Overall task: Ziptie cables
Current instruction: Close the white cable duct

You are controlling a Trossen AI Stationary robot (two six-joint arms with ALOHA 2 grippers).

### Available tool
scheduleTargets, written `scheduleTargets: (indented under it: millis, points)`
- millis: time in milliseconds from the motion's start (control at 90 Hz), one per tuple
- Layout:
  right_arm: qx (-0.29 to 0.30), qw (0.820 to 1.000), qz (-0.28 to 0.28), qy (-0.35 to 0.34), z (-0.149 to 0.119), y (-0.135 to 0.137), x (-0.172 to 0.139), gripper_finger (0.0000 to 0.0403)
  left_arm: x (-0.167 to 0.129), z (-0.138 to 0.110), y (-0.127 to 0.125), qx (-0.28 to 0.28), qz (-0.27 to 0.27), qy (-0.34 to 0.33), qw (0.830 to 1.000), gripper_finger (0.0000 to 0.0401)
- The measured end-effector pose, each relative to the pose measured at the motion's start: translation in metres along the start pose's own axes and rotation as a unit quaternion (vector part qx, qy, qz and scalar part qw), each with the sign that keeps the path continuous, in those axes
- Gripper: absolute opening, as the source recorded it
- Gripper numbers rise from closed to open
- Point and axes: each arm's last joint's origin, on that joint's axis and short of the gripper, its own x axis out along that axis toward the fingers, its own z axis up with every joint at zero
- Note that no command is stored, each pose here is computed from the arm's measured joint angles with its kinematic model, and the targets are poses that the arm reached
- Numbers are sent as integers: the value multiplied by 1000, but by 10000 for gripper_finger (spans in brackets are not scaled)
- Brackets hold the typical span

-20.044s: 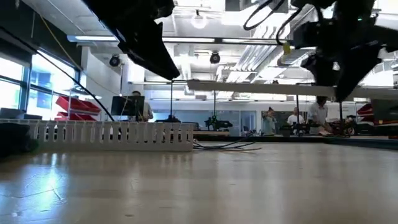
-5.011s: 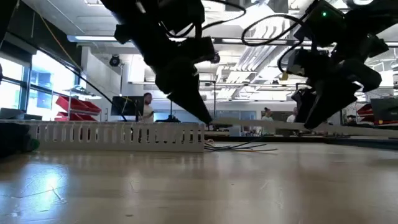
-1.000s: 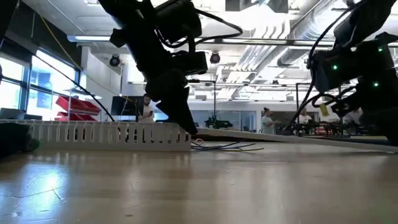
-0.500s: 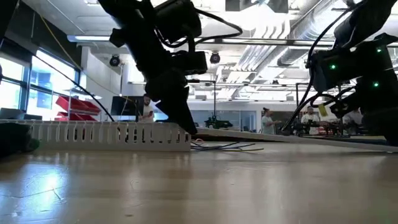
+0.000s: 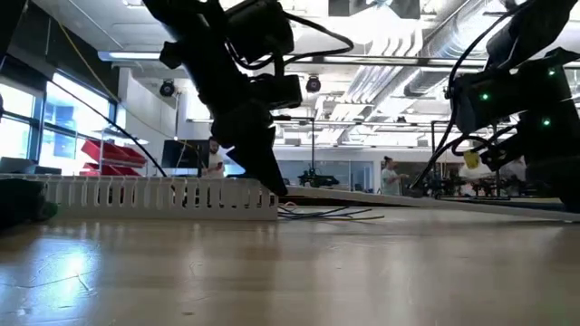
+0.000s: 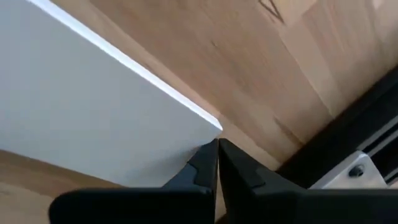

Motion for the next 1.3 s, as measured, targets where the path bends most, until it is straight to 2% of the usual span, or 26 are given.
scheduleTargets:
  millis: [178,344,522,733,1078,1300]
  points:
    - [0,1000,-3,-4,0,0,0,0,-6,3,1,-4,15,-13,1000,224]
    - [-3,1000,5,-15,0,-1,-3,0,-20,7,3,-9,4,-29,1000,240]
    - [13,1000,12,-17,-3,-4,-7,0,-24,1,5,-9,30,-5,999,244]
    - [10,1000,20,-13,-4,-4,-8,0,-25,-2,6,-14,35,13,999,245]
    - [4,998,11,-54,-2,-5,-11,0,-44,2,9,-12,35,-2,999,245]
    - [10,994,45,-97,-4,-8,-20,0,-41,2,7,-20,19,-1,1000,245]
